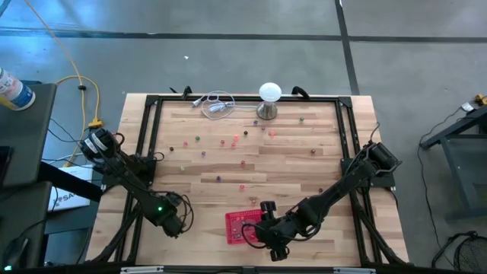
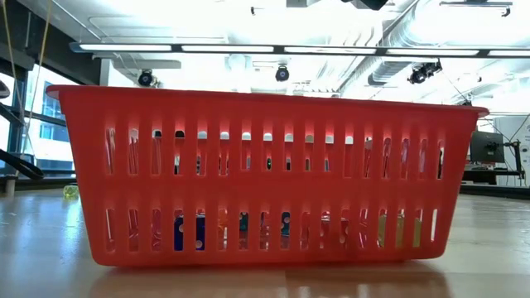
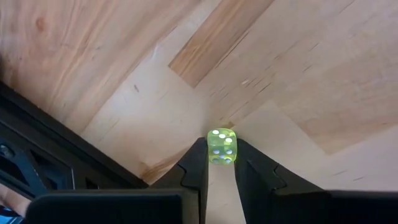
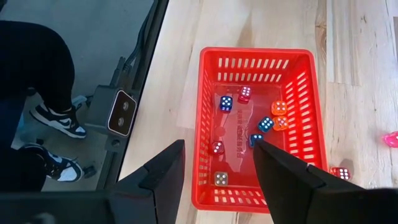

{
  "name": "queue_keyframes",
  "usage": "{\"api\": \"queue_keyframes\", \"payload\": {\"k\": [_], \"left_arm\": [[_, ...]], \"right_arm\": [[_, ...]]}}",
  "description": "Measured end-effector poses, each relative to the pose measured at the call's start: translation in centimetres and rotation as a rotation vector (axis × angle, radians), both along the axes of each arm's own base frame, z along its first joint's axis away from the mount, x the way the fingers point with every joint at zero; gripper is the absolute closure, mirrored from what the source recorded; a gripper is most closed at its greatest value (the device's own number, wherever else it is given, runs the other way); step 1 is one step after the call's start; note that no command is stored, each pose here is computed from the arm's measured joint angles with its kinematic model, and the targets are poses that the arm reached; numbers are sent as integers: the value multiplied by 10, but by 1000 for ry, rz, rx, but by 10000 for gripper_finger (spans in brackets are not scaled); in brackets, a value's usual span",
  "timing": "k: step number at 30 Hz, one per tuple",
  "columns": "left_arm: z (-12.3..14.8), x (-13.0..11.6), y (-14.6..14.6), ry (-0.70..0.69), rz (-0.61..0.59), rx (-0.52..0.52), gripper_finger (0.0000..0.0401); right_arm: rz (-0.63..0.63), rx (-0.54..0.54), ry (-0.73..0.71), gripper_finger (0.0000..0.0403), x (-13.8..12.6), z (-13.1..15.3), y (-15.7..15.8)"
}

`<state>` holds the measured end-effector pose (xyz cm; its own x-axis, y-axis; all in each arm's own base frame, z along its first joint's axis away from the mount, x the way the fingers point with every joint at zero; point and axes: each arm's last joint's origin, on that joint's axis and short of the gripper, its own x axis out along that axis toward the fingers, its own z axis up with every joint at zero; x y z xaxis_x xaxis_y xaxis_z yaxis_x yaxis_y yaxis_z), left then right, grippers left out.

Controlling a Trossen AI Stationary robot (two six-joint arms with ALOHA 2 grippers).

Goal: Pick & Place Dice
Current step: Put the yellow dice into the red bin

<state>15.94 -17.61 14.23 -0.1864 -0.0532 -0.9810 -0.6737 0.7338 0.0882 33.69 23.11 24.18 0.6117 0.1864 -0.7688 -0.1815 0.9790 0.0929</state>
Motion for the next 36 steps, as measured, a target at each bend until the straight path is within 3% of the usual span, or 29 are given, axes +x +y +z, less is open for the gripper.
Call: {"api": "queue_keyframes", "payload": {"k": [5,11,14,21,25,29,36], "left_arm": [[9,0,2,-66,1,-13,348],[47,2,5,-274,8,-62,348],[67,8,5,-505,-42,-64,348],[98,44,-17,-1103,-335,-89,348],[105,69,-28,-1338,-425,-107,348],[88,97,-29,-1405,-455,-62,348],[55,140,-27,-1396,-536,-82,348]], "right_arm": [[28,25,-58,222,3,4,4],[151,4,-144,222,1,9,17],[152,-3,-145,222,1,9,16],[137,-17,-156,222,3,9,14],[136,-15,-160,222,3,10,14],[133,-9,-173,222,4,11,15],[129,-9,-195,222,5,12,15]]}}
